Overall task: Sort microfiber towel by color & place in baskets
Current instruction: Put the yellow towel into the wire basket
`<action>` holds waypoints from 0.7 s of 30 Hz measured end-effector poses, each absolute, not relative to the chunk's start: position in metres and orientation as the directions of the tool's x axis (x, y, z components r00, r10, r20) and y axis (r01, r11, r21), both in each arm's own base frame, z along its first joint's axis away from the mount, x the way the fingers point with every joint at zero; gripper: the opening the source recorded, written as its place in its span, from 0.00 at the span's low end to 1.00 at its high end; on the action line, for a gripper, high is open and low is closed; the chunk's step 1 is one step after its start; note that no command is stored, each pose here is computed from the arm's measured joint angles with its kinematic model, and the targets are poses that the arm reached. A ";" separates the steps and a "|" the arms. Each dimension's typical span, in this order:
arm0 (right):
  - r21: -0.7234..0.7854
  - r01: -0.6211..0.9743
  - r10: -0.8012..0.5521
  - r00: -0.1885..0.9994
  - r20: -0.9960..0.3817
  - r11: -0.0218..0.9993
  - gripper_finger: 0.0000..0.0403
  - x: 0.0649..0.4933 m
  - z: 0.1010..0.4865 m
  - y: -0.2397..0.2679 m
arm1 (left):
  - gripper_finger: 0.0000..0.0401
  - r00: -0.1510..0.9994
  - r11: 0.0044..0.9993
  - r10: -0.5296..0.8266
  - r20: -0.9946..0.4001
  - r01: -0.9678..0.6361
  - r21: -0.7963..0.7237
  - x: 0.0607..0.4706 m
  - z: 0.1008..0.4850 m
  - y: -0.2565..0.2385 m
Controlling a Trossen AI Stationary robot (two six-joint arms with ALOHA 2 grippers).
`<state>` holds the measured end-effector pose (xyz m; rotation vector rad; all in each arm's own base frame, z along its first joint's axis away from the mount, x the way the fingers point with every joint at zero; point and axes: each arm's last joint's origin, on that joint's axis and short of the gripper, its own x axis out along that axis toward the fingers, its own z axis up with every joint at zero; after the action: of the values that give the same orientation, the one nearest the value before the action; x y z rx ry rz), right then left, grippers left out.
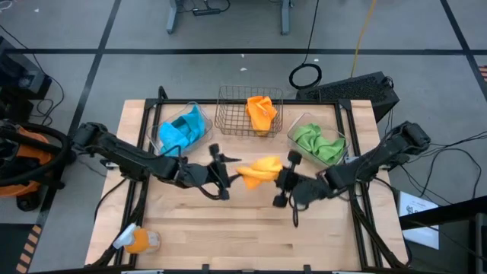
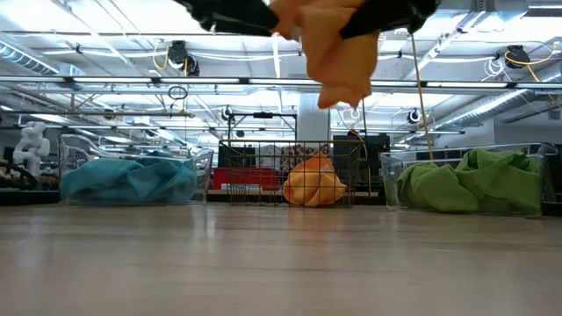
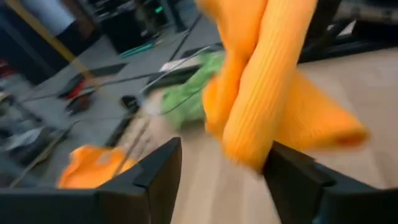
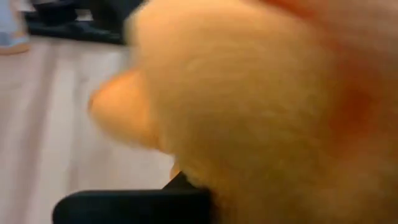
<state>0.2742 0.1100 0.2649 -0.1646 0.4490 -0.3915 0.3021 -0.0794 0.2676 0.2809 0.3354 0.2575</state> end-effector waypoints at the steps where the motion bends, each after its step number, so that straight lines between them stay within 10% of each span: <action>1: -0.250 0.343 -0.418 0.826 -0.378 0.905 0.02 0.274 0.270 0.102 | 0.55 0.902 0.926 0.315 -0.296 -0.225 0.302 0.299 0.269 -0.078; 21: 0.041 0.360 -0.340 0.908 -0.245 0.932 0.01 0.276 0.322 -0.127 | 0.60 0.890 0.921 0.383 -0.249 -0.345 0.181 0.286 0.233 -0.053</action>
<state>0.2762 -0.1274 0.3224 0.0862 0.2373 -0.3613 0.2858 -0.0527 0.2335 0.1331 0.2847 0.3792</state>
